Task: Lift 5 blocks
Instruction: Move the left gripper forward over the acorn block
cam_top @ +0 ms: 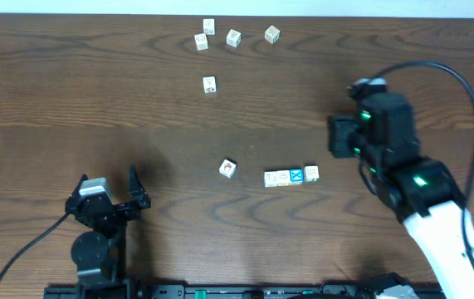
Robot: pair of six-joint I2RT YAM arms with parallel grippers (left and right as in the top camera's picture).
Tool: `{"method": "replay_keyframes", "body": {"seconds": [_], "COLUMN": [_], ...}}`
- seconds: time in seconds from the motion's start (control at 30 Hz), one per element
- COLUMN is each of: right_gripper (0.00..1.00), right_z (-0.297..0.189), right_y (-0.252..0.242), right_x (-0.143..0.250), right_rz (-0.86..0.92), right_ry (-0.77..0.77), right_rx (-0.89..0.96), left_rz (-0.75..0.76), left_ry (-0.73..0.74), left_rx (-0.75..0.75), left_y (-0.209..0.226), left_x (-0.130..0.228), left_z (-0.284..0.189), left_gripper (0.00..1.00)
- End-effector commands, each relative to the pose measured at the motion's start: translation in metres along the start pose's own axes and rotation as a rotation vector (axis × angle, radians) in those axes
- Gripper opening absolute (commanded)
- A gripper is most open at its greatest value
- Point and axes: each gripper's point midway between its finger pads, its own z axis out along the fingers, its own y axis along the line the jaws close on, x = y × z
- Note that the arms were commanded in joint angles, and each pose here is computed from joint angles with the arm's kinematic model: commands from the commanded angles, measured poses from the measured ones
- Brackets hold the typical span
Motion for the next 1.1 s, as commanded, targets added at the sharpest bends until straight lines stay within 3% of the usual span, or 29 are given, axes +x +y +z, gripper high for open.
{"method": "replay_keyframes", "body": {"seconds": [0.0,0.2,0.33,0.47,0.53,0.8,0.93,1.07], "right_gripper": [0.62,0.63,0.65,0.68,0.68,0.64,0.58,0.46], "right_z": [-0.025,-0.026,-0.025,-0.025,-0.023,0.001,0.017,0.027], "right_y": [-0.013,-0.015,-0.016,-0.019,-0.023,-0.028,-0.029,-0.026], "right_x": [-0.011,0.000,0.002,0.002,0.002,0.013,0.023,0.032], "right_rz": [0.003,-0.020,-0.020,-0.028,-0.034,0.001,0.000,0.001], "right_ry": [-0.058,-0.013,-0.004,-0.002,0.003,0.091,0.147,0.196], "right_rx": [0.023,0.032,0.035,0.043,0.053,0.032,0.041,0.024], "left_rz": [-0.013,-0.077,-0.084,-0.264,-0.210,-0.117,0.027,0.203], "left_ry": [-0.054,0.154,0.357,0.490,0.508,0.744,0.787,0.820], "left_rx": [0.044,0.275,0.305,0.404,0.563,0.684,0.563,0.434], "left_y": [-0.012,-0.061,-0.076,-0.099,-0.121,-0.163,-0.167,-0.164], "left_x": [-0.053,-0.070,-0.053,-0.032,-0.026,0.048,0.072,0.080], "left_z": [-0.007,0.018,0.040,0.053,0.053,0.053,0.053,0.041], "left_gripper": [0.98,0.98,0.98,0.98,0.98,0.99,0.79,0.79]}}
